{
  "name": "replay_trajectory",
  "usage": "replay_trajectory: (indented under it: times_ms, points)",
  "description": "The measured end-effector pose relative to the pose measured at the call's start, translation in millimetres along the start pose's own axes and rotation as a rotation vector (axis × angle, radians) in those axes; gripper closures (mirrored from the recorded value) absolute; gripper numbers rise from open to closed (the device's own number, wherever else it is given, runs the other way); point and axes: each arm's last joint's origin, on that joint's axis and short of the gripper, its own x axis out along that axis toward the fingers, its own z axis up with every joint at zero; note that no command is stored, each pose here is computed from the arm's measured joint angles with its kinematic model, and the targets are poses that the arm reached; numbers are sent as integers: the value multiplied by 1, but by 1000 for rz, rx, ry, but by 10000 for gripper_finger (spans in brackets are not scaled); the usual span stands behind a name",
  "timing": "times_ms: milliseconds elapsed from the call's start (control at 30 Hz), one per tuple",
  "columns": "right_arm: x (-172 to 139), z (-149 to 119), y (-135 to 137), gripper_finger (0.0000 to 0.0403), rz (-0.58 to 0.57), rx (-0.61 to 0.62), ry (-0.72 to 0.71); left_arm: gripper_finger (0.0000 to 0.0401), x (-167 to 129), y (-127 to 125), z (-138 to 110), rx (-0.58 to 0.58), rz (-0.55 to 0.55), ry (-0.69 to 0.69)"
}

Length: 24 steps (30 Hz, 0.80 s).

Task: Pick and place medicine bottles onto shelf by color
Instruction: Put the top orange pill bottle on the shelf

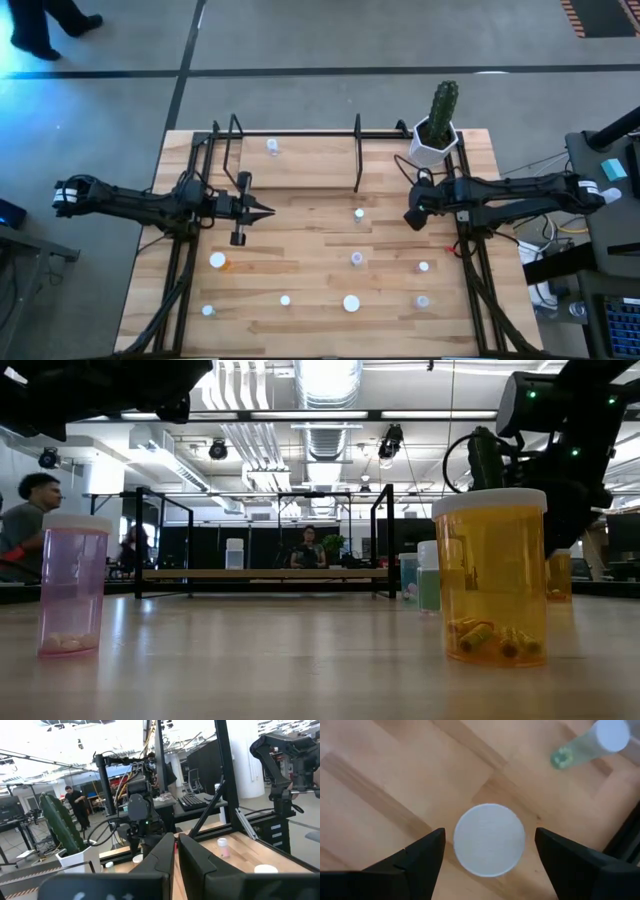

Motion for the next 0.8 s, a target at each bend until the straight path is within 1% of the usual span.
replay_trajectory:
  times_ms: [133,367,467,533,600,700,800]
  points:
    - [2,0,1,127,5,-4,21,394,0,0,0,0,0,0]
    - [3,0,3,195,24,-9,40,394,0,0,0,0,5,0]
    - [2,0,3,212,26,-22,37,394,0,0,0,1,10,0]
    - [-2,3,5,213,39,-30,25,394,0,0,0,1,11,1]
    - [-8,7,9,202,64,-46,4,394,0,0,0,1,11,1]
    - [-22,14,17,184,139,-80,-10,394,0,1,0,1,18,2]
    - [-41,22,29,181,215,-132,-45,394,0,1,0,1,37,6]
